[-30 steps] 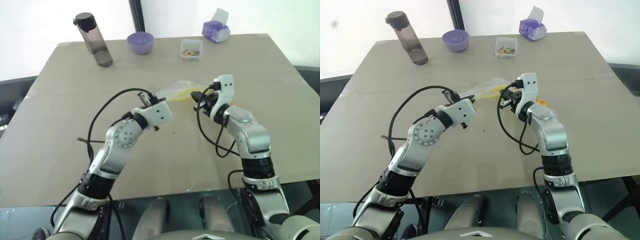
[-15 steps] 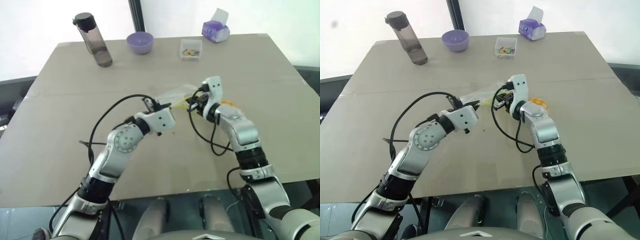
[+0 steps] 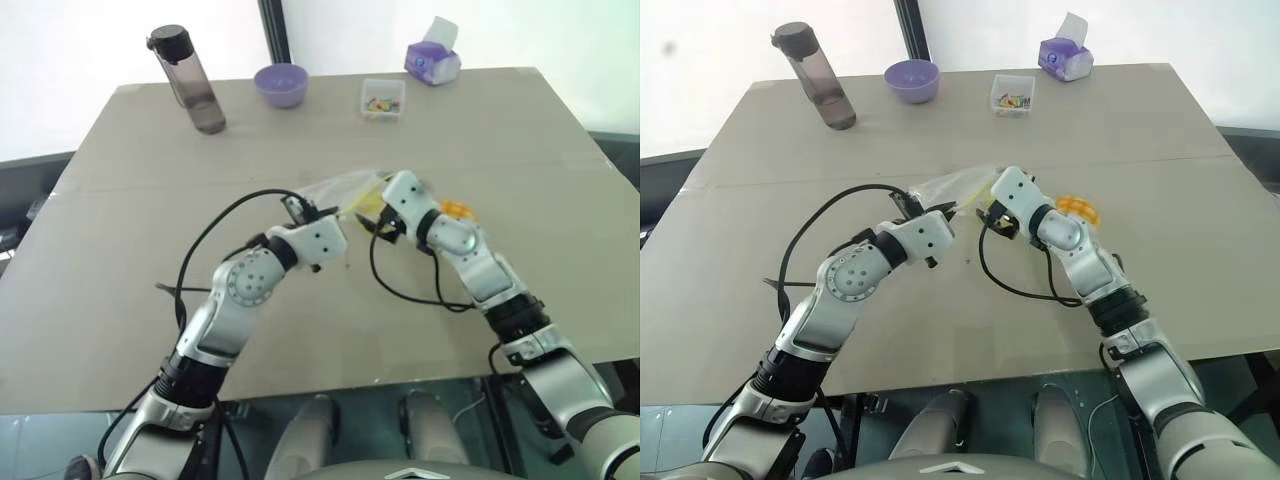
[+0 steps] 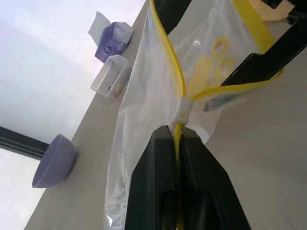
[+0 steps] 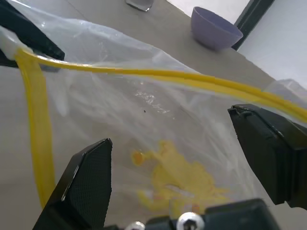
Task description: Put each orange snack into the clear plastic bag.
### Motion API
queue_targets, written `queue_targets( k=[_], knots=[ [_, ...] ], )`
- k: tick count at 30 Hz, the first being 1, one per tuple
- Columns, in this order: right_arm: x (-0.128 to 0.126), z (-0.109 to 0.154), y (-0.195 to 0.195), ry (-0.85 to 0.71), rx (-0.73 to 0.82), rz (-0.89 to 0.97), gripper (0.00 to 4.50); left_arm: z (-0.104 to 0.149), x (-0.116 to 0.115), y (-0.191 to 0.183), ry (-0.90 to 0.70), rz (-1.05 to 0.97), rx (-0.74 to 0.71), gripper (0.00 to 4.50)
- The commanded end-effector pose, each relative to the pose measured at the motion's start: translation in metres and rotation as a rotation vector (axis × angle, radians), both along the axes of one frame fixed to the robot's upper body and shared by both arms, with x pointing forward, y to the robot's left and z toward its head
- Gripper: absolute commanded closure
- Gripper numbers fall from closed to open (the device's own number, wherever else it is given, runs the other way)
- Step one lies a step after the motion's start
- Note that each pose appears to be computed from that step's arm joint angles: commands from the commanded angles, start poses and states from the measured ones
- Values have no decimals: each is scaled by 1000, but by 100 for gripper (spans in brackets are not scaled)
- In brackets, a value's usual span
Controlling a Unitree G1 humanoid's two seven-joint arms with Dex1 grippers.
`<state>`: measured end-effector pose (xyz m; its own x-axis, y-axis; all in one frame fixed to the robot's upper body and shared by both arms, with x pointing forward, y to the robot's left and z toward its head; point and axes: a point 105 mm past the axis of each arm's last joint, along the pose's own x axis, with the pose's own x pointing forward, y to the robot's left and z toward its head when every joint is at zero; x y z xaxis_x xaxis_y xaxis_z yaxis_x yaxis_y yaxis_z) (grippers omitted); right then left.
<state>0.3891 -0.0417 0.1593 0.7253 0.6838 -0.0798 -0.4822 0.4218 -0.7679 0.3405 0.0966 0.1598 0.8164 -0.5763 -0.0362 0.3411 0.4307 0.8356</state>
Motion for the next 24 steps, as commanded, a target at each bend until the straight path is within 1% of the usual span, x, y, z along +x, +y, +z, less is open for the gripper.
queue_targets(
  k=[1,4,6,10,16,20,22,24],
  knots=[
    [-7,18,-4,-81,18,10,4,14,0,1,-49,12,-27,450],
    [-15,26,-13,-58,81,18,4,14,2,2,-46,24,-30,450],
    [-20,29,-24,-13,147,6,4,13,3,3,-44,36,-36,450],
    [-24,23,-58,115,286,-88,4,13,5,6,-44,55,-41,450],
    [-20,2,-114,297,492,-327,4,12,9,12,-40,93,-61,450],
    [-21,-15,-131,418,587,-421,4,12,11,15,-39,112,-57,450],
    [-22,-28,-137,481,590,-472,4,11,12,15,-38,112,-53,450],
    [-28,-43,-135,592,580,-471,4,11,12,15,-38,113,-52,450]
  ],
)
